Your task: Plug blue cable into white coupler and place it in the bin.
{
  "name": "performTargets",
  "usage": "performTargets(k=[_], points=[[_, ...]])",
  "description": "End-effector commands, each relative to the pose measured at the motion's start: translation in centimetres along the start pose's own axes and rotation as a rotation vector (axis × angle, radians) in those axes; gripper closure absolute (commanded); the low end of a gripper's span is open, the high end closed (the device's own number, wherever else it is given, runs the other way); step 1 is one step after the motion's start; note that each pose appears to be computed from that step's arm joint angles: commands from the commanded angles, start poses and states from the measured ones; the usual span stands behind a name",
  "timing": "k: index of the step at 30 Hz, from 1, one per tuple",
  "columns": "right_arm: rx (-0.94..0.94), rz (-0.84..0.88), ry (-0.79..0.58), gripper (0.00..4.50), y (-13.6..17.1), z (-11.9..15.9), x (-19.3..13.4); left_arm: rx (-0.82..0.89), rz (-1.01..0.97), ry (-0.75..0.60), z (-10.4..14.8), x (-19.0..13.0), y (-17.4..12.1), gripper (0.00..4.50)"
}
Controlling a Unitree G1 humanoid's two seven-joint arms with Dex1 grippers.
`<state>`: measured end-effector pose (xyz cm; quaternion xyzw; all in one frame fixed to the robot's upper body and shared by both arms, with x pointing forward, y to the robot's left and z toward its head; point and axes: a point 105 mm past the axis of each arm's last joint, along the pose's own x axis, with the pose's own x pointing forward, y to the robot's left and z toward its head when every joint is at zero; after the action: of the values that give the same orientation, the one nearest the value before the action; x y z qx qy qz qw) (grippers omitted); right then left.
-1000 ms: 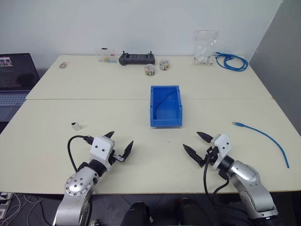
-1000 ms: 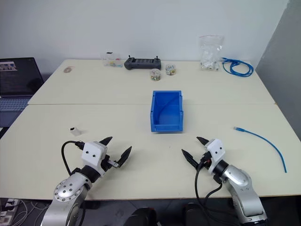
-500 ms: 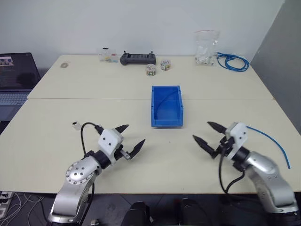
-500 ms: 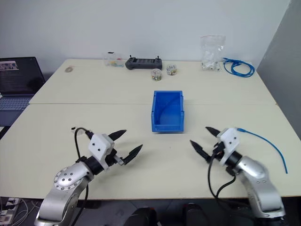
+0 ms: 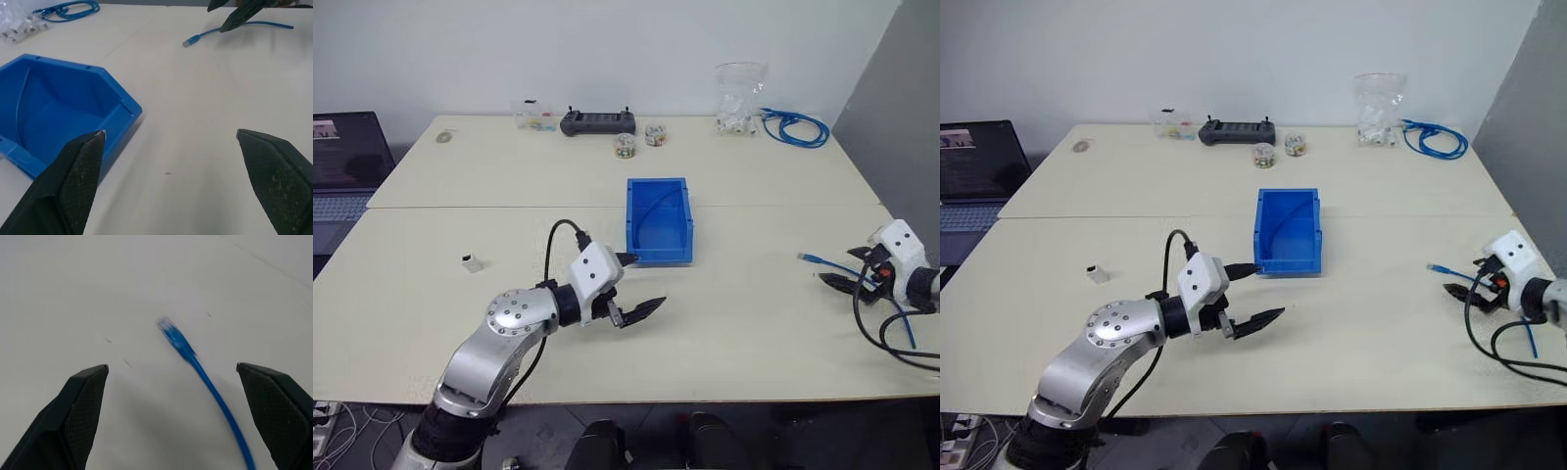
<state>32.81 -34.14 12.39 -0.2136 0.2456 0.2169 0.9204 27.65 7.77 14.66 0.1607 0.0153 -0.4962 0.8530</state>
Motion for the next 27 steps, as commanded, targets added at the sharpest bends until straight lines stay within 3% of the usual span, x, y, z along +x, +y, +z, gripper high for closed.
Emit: performTargets(k=[1, 7, 8, 12, 16, 23, 26, 27], points=[[-0.008, -0.023, 0.070, 0.04, -2.3, -0.6, 0.1, 0.012, -0.043, -0.015, 0.4, 0.5, -0.4, 0.00], [0.061, 0.020, 0.178, 0.04, -2.9, -1.9, 0.8, 0.029, -0.091, -0.008, 0.4, 0.9, -0.9, 0.00], [0.074, 0.029, 0.189, 0.20, -2.9, -2.0, 0.8, 0.030, -0.092, -0.011, 0.5, 0.9, -0.9, 0.00], [0.130, 0.048, 0.210, 1.03, -3.0, -2.3, 0.5, 0.037, -0.096, -0.016, 0.8, 1.1, -0.9, 0.00], [0.166, 0.063, 0.201, 2.18, -3.0, -2.4, 0.1, 0.042, -0.102, -0.026, 1.2, 1.2, -1.0, 0.00], [0.116, 0.118, 0.163, 3.87, -2.6, -1.8, -0.3, 0.053, -0.115, -0.034, 1.5, 1.5, -1.1, 0.00], [0.077, 0.119, 0.125, 4.46, -2.7, -1.2, -0.4, 0.055, -0.120, -0.036, 1.6, 1.7, -1.1, 0.00], [0.065, 0.121, 0.118, 4.46, -2.7, -1.0, -0.4, 0.055, -0.121, -0.036, 1.6, 1.7, -1.1, 0.00]])
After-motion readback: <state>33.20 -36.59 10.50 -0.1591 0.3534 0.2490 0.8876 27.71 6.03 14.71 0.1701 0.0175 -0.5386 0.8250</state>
